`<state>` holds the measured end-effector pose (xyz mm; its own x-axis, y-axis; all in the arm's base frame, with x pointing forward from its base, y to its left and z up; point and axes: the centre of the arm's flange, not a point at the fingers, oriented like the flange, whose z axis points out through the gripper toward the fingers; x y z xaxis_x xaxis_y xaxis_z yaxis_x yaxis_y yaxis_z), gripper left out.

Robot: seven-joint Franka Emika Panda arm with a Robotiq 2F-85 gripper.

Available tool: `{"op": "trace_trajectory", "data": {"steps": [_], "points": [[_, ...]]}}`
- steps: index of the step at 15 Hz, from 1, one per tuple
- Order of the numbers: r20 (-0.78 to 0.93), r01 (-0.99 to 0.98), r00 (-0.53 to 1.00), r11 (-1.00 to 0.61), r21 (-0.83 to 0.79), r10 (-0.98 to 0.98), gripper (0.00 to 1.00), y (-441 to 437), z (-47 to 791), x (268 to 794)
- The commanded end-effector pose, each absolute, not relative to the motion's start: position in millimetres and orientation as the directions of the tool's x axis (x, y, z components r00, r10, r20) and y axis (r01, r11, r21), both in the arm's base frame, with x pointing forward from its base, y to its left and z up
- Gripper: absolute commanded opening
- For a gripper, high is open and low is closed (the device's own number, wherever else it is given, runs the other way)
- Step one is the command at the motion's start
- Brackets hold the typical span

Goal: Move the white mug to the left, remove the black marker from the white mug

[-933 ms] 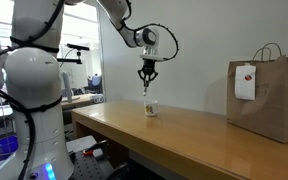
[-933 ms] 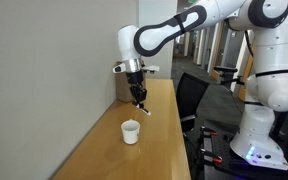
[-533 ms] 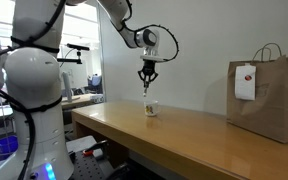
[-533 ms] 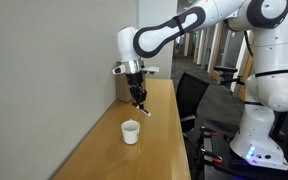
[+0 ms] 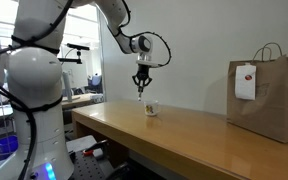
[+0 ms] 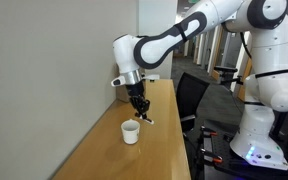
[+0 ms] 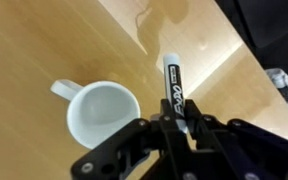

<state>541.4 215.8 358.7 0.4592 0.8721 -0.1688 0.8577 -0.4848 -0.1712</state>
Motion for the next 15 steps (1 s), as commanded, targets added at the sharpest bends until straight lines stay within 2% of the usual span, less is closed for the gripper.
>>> {"op": "trace_trajectory", "data": {"steps": [1,8,15], "points": [[-0.257,0.927,0.304,-0.347,-0.14,0.917,0.05,244,341,520],[-0.421,0.988,-0.021,-0.045,-0.145,0.907,0.05,286,267,465],[-0.414,0.995,-0.021,-0.022,-0.099,0.91,0.05,283,221,490]]}}
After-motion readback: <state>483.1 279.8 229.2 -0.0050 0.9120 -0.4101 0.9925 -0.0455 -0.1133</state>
